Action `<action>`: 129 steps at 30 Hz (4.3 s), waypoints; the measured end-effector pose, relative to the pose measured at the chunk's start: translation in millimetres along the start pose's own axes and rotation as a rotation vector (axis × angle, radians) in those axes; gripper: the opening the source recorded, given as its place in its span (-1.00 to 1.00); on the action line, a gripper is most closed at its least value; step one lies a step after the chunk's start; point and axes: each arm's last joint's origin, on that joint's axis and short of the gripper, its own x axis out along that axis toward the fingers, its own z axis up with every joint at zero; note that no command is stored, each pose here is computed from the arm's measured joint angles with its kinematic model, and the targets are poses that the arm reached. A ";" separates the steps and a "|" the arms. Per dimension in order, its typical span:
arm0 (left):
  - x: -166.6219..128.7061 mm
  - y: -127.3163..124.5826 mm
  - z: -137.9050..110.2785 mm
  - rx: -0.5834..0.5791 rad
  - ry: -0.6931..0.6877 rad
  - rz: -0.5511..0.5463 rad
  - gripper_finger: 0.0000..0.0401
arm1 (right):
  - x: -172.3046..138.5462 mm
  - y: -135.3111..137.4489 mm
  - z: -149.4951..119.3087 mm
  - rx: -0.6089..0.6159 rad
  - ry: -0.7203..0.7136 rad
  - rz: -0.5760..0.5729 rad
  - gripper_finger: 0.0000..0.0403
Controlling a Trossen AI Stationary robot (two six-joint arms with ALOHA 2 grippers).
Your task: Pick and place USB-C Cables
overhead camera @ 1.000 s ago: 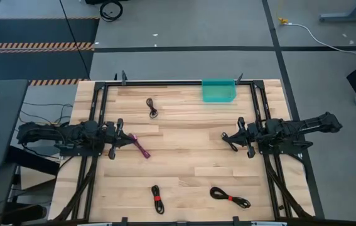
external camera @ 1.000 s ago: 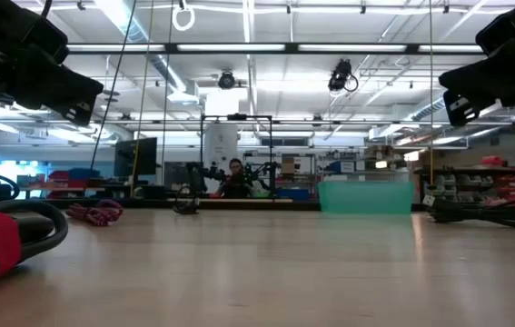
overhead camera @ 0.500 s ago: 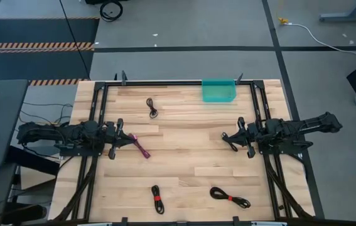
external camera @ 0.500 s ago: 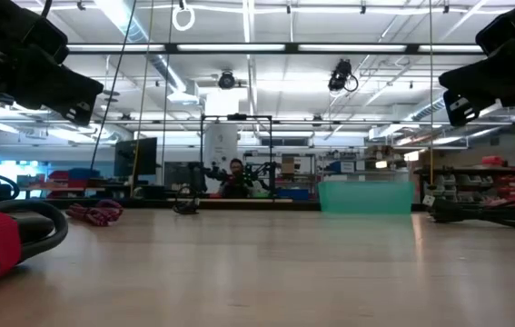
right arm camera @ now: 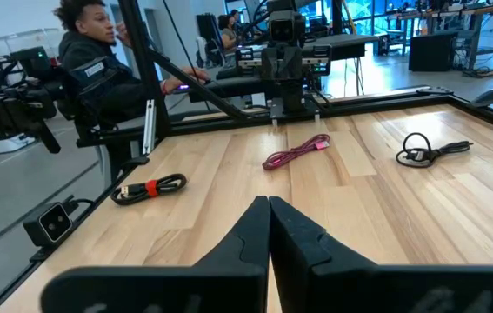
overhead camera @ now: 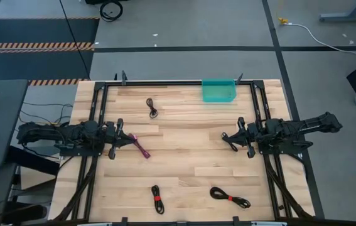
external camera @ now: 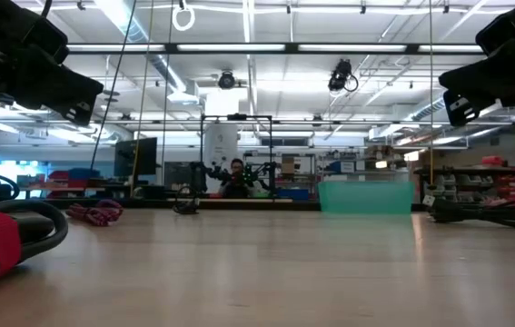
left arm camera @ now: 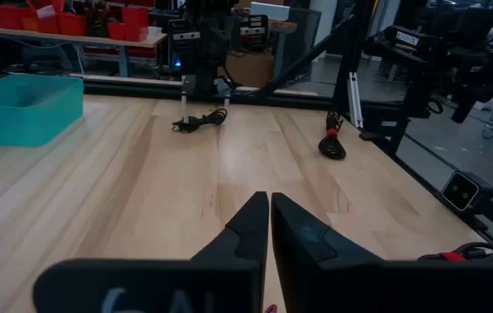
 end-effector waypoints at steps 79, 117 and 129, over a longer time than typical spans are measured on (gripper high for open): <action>0.0 0.0 0.0 0.000 0.000 0.000 -0.88 | 0.0 0.0 -0.1 0.000 0.001 0.000 -0.93; -3.6 -0.2 30.0 0.089 -0.223 0.089 -0.73 | 0.0 0.0 -0.1 0.000 0.000 0.000 -0.93; 6.1 9.0 60.8 0.002 0.086 0.458 0.51 | 0.0 0.0 -0.1 0.000 0.000 0.000 -0.93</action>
